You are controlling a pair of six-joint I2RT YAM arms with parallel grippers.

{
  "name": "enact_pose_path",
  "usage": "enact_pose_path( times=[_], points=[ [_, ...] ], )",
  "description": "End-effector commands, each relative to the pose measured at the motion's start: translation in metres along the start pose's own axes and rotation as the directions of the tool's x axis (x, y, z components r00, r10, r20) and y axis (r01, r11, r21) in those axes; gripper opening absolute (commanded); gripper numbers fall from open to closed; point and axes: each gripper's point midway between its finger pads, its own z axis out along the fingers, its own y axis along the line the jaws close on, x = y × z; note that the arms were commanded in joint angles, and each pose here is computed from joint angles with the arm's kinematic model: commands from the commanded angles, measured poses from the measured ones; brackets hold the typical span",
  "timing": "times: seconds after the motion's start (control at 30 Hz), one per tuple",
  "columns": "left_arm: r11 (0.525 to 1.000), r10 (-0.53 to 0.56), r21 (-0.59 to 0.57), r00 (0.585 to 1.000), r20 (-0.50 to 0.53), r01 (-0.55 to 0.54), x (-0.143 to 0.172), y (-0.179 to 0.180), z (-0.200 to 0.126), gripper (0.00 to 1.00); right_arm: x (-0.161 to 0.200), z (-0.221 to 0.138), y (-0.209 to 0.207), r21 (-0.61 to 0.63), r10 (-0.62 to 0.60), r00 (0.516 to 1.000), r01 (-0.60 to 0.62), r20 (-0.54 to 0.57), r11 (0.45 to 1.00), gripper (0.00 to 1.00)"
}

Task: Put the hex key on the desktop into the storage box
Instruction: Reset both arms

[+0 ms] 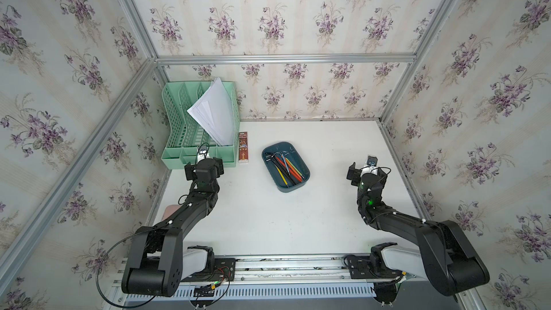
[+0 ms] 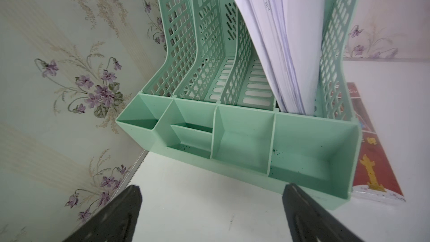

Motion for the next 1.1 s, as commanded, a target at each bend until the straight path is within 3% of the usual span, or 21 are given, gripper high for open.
enact_pose_path(
  times=[0.0, 0.23, 0.57, 0.67, 0.73, 0.93, 1.07],
  points=[
    [0.992, -0.051, 0.121, 0.998, 0.027, 0.047, -0.011, -0.021, -0.001, 0.99, -0.017, 0.001, -0.003, 0.012, 0.041, 0.994, -0.043, 0.098, 0.999, 1.00],
    [0.991, -0.017, 0.135, 1.000, 0.008, 0.015, -0.008, -0.023, -0.002, 0.99, -0.020, 0.010, -0.001, -0.012, 0.053, 0.990, -0.052, 0.132, 0.999, 1.00],
    [0.997, 0.018, 0.070, 1.000, -0.026, -0.016, 0.032, -0.022, 0.018, 0.99, -0.007, 0.025, -0.002, -0.090, 0.113, 0.989, -0.105, 0.095, 0.990, 1.00],
    [0.984, 0.099, 0.158, 0.993, -0.070, -0.087, 0.041, -0.044, 0.029, 0.99, -0.006, 0.022, 0.003, -0.161, 0.123, 0.983, -0.101, 0.134, 0.982, 1.00],
    [0.980, 0.097, 0.180, 0.993, -0.073, -0.083, 0.042, -0.047, 0.027, 0.99, 0.002, 0.024, 0.006, -0.172, 0.112, 0.990, -0.096, 0.088, 0.980, 1.00],
    [0.959, 0.100, 0.266, 0.995, 0.027, -0.103, 0.048, -0.060, 0.022, 0.99, -0.004, 0.023, 0.006, -0.182, 0.122, 0.985, -0.099, 0.122, 0.978, 1.00],
    [0.955, 0.107, 0.280, 0.994, -0.020, -0.097, 0.051, -0.061, 0.022, 0.99, -0.001, 0.023, 0.006, -0.180, 0.116, 0.988, -0.096, 0.105, 0.979, 1.00]
  ],
)
